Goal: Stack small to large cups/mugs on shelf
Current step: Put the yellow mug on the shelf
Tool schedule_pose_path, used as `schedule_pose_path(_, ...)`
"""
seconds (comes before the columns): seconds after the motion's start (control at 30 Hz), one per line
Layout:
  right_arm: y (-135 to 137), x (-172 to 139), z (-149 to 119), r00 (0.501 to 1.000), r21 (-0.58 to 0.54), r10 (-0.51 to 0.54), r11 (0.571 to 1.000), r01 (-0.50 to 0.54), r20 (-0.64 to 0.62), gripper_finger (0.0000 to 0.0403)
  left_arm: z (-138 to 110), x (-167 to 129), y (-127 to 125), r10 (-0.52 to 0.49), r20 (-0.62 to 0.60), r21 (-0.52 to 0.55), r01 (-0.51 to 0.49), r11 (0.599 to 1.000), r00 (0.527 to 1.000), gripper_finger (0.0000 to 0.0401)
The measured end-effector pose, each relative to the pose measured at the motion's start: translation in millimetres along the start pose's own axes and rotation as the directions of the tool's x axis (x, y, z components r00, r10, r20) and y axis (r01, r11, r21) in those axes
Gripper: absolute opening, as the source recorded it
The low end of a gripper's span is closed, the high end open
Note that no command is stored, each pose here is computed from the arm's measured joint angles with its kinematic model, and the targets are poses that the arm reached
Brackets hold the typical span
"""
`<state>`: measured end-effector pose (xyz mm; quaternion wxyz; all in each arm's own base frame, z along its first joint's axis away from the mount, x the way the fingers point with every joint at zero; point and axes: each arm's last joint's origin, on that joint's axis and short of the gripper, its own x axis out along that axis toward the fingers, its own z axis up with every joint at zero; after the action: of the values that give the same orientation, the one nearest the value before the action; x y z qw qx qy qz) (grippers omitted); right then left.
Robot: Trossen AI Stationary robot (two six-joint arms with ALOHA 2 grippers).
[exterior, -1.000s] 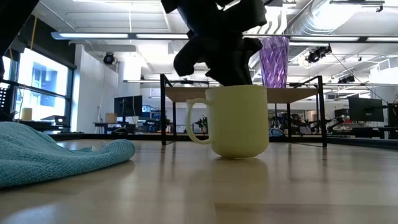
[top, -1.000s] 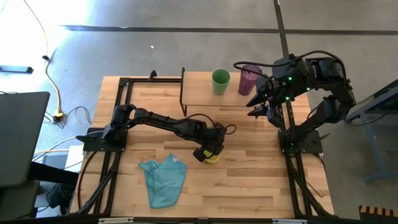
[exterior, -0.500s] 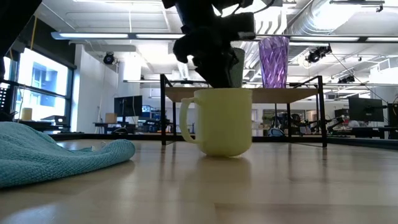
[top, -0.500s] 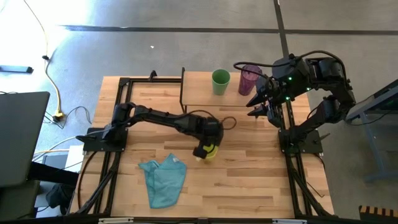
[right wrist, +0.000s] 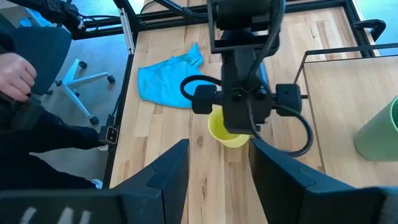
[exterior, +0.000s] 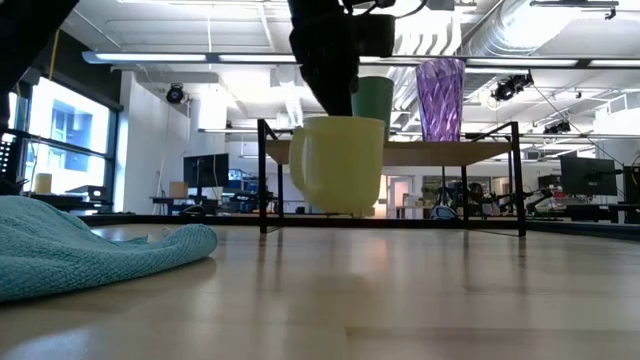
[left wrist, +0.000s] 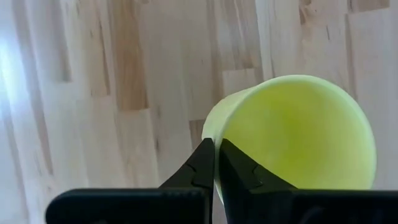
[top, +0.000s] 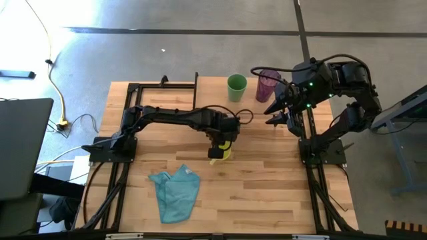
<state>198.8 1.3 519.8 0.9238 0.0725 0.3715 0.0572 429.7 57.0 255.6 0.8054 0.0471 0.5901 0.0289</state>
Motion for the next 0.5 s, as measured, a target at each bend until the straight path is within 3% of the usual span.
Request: schedule_pose_path(0.5, 0, 0, 0, 1.000, -0.017, 0.000, 1.000, 0.000, 0.000, 0.0155, -4, -30, 16, -0.041, -0.067, -0.189, 0.028, 0.982, 0.997, 0.0000)
